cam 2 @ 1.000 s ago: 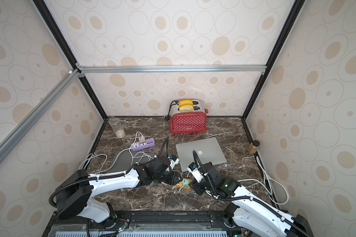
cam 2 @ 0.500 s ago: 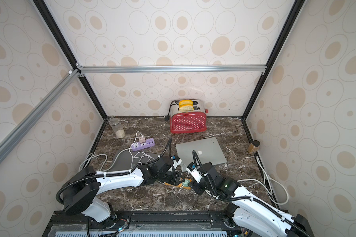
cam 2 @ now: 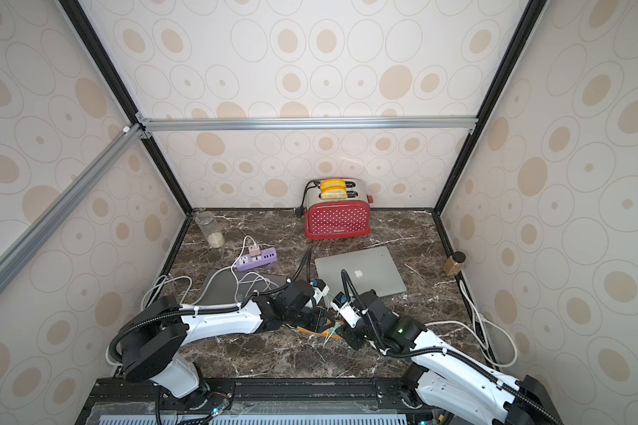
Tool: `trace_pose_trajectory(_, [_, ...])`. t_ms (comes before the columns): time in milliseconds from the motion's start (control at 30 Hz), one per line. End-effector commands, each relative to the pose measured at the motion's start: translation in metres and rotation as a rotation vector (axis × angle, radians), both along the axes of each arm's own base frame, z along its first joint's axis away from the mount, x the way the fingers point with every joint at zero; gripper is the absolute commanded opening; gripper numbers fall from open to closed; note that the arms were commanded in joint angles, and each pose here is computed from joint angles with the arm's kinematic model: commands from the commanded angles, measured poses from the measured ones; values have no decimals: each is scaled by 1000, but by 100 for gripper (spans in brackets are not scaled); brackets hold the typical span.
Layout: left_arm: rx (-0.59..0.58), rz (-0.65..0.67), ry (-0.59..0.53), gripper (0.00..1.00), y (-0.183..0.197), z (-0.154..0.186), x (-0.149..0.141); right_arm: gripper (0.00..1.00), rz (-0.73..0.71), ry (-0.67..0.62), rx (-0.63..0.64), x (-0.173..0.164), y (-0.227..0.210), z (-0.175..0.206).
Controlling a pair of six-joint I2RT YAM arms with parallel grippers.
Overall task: Unplug the laptop charger
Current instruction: Remove the charging cable from the plug.
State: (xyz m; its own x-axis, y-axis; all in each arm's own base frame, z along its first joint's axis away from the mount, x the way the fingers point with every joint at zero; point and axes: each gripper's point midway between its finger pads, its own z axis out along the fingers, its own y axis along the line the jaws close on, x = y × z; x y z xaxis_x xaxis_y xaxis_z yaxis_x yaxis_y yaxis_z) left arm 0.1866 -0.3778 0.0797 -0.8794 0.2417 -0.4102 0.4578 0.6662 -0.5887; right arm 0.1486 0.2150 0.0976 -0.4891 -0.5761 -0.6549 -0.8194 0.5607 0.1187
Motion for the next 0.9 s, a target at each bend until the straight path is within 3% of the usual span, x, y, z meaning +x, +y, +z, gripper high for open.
trace_pose_trajectory(0, [62,-4,36,38,3,-19,-11,41,33,-31,17,2,8,9])
trace_pose_trajectory(533, [82,3,39,39,11,-26,-16,22,48,-43,16,3,11,13])
trace_pose_trajectory(867, [98,3,40,39,12,-30,-16,4,28,-68,31,4,6,17])
